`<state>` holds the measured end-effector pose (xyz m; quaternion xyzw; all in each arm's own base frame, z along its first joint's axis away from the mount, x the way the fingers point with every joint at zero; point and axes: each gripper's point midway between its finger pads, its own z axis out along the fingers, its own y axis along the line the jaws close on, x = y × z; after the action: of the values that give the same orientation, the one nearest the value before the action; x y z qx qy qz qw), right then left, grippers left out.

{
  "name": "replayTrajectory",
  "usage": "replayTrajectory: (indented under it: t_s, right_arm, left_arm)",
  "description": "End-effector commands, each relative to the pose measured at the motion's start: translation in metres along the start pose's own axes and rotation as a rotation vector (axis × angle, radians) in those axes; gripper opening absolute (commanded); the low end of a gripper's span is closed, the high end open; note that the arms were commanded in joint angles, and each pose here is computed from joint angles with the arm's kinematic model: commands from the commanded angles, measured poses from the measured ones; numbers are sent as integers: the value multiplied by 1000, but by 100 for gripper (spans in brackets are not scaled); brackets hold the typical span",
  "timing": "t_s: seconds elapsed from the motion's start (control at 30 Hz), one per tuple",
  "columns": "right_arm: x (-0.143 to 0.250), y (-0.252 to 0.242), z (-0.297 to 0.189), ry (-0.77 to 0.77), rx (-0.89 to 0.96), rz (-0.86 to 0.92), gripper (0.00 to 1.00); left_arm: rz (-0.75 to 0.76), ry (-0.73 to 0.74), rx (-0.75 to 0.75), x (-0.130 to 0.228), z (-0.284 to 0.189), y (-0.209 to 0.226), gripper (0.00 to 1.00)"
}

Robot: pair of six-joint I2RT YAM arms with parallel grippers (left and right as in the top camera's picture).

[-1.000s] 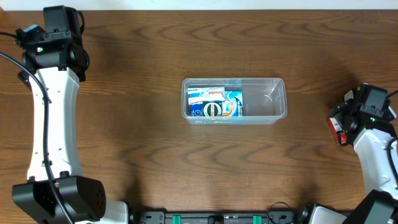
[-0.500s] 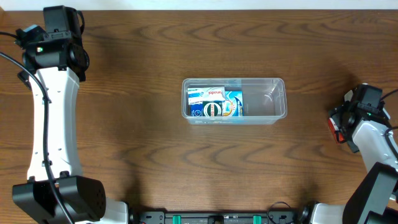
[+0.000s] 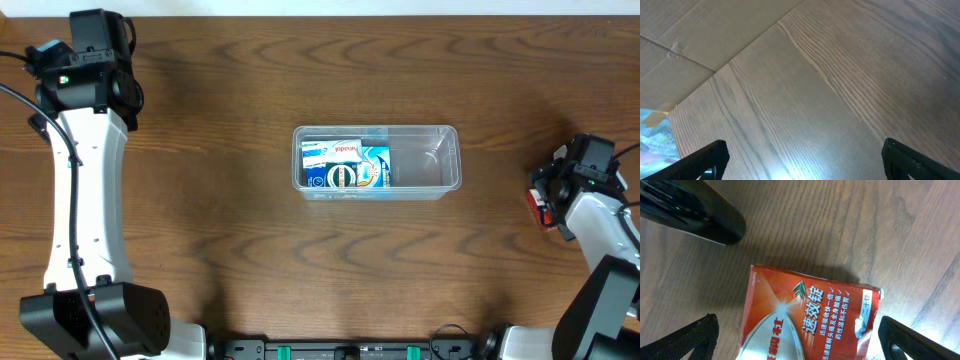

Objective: Pack container
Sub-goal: 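Lower the right gripper and grasp the red medicine box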

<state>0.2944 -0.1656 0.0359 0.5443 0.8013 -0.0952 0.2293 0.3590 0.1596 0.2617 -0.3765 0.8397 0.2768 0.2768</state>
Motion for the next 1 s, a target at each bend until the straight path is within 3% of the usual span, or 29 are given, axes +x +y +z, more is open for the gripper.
replayTrajectory:
  t_s: [0.0, 0.97]
  right_arm:
    - [9, -6, 10, 29, 32, 23, 99]
    - [23, -15, 20, 58, 60, 31, 99]
  left_arm:
    - [4, -4, -12, -1, 1, 2, 98]
    - [4, -4, -12, -1, 1, 2, 98]
